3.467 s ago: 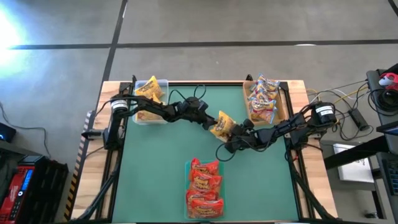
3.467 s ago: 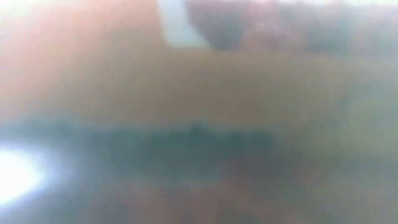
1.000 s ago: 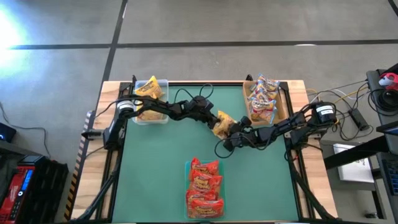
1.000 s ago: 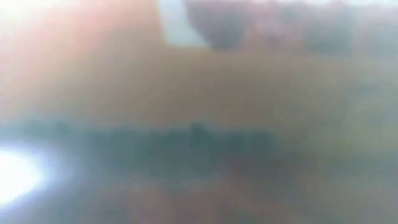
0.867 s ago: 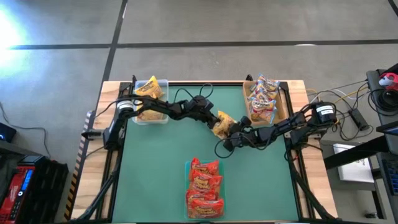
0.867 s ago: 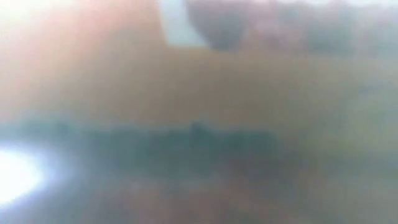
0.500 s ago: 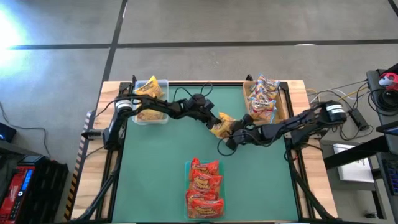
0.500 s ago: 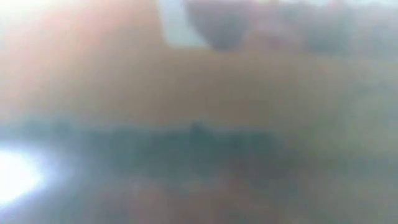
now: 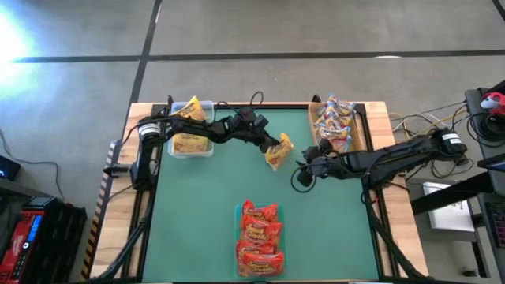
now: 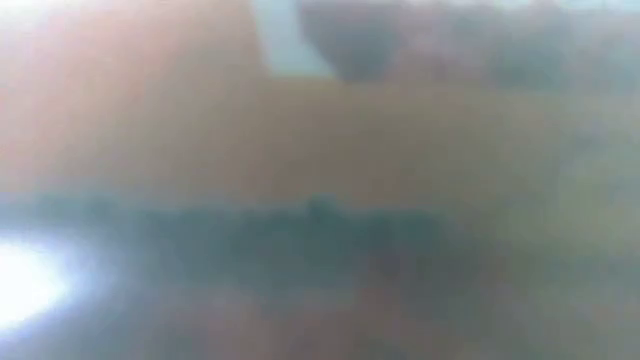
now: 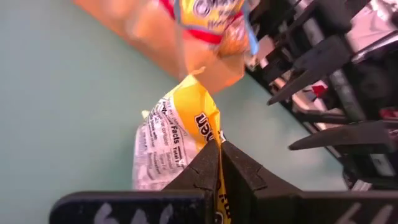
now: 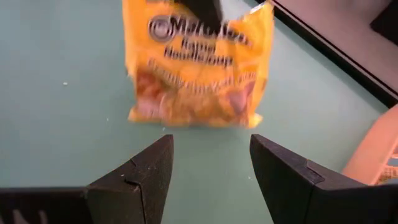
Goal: Sort Maruchan noodles
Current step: Put the yellow noodle pack into the transparent bin
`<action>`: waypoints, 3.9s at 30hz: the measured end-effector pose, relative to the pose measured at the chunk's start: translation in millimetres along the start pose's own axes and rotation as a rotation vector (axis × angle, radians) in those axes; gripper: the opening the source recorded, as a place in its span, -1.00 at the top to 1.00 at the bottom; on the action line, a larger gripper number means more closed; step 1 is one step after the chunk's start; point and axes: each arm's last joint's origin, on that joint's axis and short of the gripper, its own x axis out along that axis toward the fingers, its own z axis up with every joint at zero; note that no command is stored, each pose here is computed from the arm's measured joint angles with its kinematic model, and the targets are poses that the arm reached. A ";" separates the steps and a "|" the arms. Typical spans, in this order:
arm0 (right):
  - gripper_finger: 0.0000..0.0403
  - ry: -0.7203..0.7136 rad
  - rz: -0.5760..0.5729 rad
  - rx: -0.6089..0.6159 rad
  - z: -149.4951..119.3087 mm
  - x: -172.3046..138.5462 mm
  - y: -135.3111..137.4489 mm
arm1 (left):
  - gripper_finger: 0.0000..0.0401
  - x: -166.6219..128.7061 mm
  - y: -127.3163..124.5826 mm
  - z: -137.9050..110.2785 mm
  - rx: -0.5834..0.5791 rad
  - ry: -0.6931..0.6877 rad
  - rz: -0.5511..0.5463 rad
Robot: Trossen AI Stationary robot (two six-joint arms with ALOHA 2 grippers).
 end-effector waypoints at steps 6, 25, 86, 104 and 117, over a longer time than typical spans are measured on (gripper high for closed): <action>-0.01 0.008 0.011 0.000 -4.0 -2.8 -3.1 | 1.00 -25.4 -9.0 25.8 0.046 -0.042 -0.026; -0.01 -0.154 0.005 0.113 -7.2 27.9 3.1 | 1.00 -63.3 -5.0 19.2 0.136 0.088 0.282; -0.01 -0.163 0.027 0.173 -15.2 166.5 -37.6 | 0.34 -55.4 53.7 15.8 0.127 0.089 0.331; -0.01 -0.170 0.037 0.154 -11.5 167.9 -36.6 | 0.34 -46.9 43.8 4.7 0.106 0.143 0.324; -0.01 -0.175 0.063 0.089 -10.9 167.8 -35.6 | 0.37 -42.4 35.5 -0.1 0.041 0.187 0.331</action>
